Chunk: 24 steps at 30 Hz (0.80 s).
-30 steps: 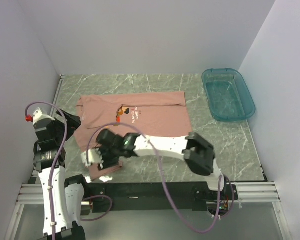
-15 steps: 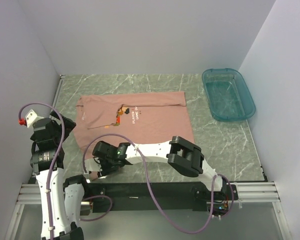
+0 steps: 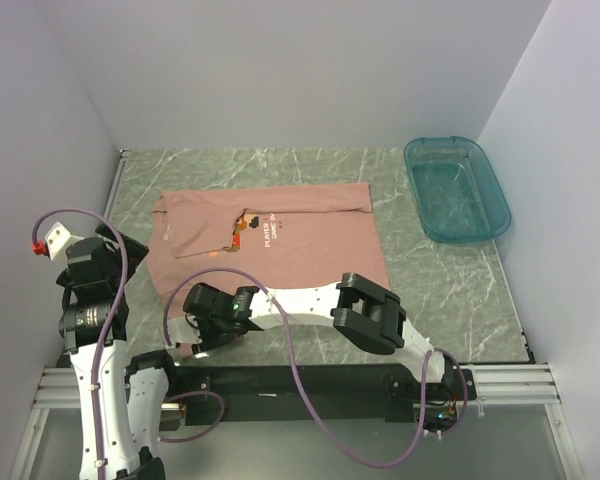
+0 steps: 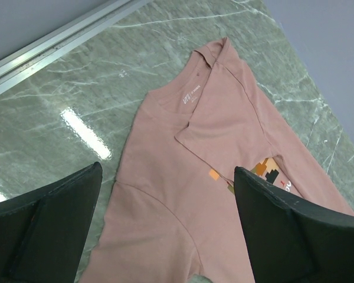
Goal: Fold and stack the t-shirts
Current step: Fold the tshirt
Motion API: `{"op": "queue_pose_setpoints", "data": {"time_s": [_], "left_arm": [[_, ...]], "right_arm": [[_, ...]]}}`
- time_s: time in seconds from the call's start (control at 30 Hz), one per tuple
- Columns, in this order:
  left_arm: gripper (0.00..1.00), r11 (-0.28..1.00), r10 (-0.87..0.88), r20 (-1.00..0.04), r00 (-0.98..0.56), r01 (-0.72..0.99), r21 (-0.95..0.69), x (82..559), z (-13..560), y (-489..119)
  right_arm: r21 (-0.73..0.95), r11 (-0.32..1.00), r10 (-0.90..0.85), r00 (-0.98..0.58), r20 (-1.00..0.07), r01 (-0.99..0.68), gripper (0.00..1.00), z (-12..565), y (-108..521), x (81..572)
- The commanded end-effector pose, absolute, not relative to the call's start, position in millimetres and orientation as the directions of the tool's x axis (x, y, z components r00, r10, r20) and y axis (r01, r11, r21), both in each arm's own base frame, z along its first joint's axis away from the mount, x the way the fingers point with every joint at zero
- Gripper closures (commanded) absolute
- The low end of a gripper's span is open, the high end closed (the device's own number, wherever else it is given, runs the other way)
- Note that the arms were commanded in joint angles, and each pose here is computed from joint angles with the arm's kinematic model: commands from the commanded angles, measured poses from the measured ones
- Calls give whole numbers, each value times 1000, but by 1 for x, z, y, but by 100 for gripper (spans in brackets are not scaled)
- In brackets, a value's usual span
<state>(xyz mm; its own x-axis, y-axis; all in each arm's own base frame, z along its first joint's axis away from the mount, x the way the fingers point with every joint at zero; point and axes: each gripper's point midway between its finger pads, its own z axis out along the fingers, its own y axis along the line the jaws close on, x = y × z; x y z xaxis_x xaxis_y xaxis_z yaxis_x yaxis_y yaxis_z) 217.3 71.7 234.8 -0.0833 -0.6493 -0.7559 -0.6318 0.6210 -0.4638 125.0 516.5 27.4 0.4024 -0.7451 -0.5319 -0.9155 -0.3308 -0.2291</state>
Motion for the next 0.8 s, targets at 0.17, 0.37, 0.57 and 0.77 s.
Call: {"op": "queue_pose_setpoints", "data": {"time_s": [0.17, 0.37, 0.57, 0.77], "left_arm": [[2, 618, -635, -772, -31, -620, -483, 215, 257, 75], [2, 628, -630, -776, -40, -614, -478, 214, 257, 73], [2, 639, -626, -778, -50, -604, -476, 215, 258, 71], [2, 643, -628, -776, -53, -597, -480, 216, 259, 69]], "right_arm": [[-191, -365, -696, 403, -594, -911, 50, 53, 521, 106], [-187, -364, -723, 403, -561, -913, 50, 34, 518, 109], [-197, -352, -750, 402, -526, -915, 52, 18, 512, 117], [-181, -321, -768, 367, -524, -930, 67, 16, 506, 132]]}}
